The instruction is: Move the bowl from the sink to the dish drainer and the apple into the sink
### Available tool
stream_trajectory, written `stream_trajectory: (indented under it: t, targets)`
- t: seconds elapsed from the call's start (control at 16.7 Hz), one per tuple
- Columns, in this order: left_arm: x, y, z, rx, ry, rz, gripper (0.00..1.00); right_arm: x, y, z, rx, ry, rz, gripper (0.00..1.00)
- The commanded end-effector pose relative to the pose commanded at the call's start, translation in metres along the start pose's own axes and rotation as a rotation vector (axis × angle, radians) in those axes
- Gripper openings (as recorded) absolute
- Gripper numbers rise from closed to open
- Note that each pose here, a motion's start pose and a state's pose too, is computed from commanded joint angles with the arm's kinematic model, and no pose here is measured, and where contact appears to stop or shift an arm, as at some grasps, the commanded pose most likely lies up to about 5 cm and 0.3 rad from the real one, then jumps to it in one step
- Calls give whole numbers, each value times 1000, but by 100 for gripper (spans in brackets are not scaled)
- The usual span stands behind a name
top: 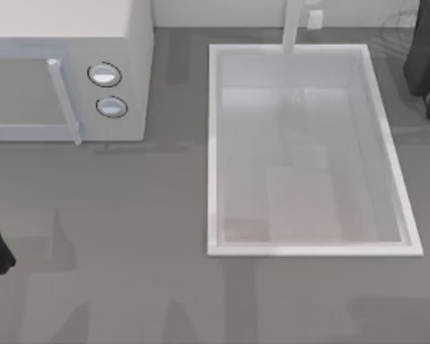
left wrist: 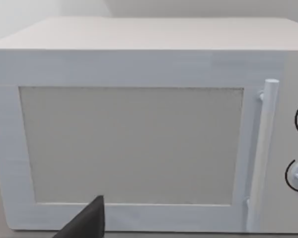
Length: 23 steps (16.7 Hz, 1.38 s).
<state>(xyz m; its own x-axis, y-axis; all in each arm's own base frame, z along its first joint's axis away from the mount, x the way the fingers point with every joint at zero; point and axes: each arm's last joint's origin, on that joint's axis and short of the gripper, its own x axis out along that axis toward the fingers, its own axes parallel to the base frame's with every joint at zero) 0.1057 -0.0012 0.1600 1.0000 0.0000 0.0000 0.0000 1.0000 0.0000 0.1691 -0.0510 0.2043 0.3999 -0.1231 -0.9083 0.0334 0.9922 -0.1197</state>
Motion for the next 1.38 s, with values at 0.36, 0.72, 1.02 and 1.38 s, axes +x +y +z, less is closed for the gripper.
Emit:
stream_trajectory:
  t: [0.36,0.72,1.02,1.38]
  targets:
    - [0,0,0,0,0,0,100,21,-30,28,1,370,105,100]
    - [0,0,0,0,0,0,100,23,-34,31,2,414,123,100]
    - [0,0,0,0,0,0,100,40,-32,27,-3,415,125,100]
    - [0,0,0,0,0,0,100,99,-26,3,0,399,115,100]
